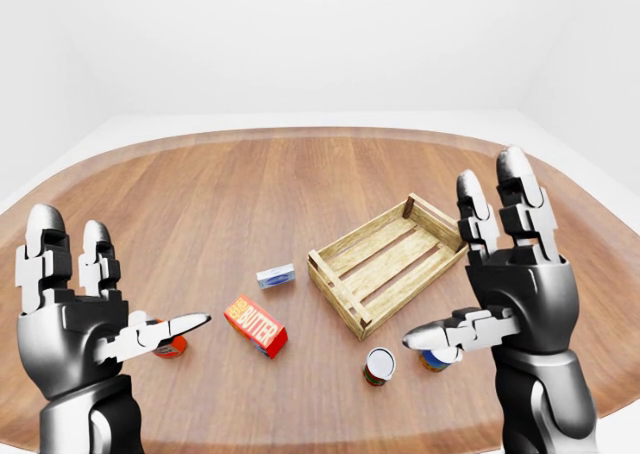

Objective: Pick up the tomato sauce, and put it in the wooden tray.

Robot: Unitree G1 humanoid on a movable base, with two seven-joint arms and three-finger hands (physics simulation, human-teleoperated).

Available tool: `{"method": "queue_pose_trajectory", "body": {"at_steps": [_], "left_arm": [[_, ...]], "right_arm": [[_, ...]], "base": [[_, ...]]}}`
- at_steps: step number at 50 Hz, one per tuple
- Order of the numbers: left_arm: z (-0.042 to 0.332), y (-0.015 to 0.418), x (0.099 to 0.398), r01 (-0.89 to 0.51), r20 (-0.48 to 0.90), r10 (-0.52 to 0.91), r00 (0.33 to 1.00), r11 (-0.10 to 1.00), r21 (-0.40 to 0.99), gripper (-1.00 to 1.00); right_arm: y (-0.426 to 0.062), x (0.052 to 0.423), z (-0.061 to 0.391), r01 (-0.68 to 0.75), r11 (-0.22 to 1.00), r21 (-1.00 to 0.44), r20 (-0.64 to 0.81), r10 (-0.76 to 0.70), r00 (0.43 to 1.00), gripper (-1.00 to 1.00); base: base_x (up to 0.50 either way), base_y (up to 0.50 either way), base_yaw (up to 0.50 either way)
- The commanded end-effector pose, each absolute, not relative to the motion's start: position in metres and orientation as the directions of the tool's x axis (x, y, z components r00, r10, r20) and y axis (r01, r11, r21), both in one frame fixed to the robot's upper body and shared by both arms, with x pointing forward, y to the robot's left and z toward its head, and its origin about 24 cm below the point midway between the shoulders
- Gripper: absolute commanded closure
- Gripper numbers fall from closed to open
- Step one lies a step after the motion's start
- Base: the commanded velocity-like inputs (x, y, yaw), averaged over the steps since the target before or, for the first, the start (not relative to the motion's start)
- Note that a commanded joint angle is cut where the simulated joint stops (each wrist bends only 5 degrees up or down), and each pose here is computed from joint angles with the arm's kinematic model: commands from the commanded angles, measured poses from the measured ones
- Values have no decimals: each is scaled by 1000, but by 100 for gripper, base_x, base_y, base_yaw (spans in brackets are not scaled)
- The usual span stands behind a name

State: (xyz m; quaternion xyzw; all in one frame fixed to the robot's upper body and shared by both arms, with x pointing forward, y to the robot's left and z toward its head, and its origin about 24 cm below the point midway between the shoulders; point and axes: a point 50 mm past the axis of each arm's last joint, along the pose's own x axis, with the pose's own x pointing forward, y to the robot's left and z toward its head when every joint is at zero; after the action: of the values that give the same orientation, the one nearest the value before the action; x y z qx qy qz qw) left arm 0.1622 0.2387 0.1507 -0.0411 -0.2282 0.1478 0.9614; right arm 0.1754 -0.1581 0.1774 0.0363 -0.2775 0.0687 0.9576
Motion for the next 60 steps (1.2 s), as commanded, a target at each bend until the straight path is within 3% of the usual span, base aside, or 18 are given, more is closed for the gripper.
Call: {"method": "queue_pose_trajectory", "body": {"at_steps": [1, 4, 7, 8, 12, 23, 29, 37, 60], "left_arm": [[149, 240, 164, -269, 418, 306, 855, 952, -145, -100], [149, 240, 164, -269, 419, 305, 855, 952, -146, -100], [150, 240, 164, -267, 423, 306, 853, 952, -149, -100], [148, 237, 166, -262, 414, 298, 860, 955, -142, -100], [148, 235, 165, -257, 413, 289, 863, 957, -134, -100], [147, 236, 166, -260, 409, 292, 865, 956, -132, -100], [147, 233, 166, -256, 408, 285, 867, 958, -126, -100], [146, 233, 166, -256, 404, 285, 869, 959, -125, -100], [146, 233, 168, -258, 404, 286, 869, 958, -123, -100]], "right_arm": [[-152, 178, 201, -182, 983, -19, 637, 152, 756, -100], [-153, 180, 199, -194, 981, -29, 628, 169, 760, -100], [-154, 182, 185, -180, 982, -51, 563, 177, 807, -100], [-155, 180, 170, -192, 979, -69, 489, 201, 849, -100], [-158, 169, 149, -203, 975, -94, 376, 224, 899, -100], [-157, 153, 103, -232, 968, -92, 121, 242, 963, -100], [-162, 146, 74, -235, 970, -64, -18, 234, 972, -100], [-168, 140, 57, -219, 975, -21, -91, 216, 972, -100], [-168, 134, 41, -229, 973, -1, -121, 227, 966, -100]], "base": [[0, 0, 0], [0, 0, 0], [0, 0, 0], [0, 0, 0], [0, 0, 0], [0, 0, 0], [0, 0, 0], [0, 0, 0], [0, 0, 0]]}}
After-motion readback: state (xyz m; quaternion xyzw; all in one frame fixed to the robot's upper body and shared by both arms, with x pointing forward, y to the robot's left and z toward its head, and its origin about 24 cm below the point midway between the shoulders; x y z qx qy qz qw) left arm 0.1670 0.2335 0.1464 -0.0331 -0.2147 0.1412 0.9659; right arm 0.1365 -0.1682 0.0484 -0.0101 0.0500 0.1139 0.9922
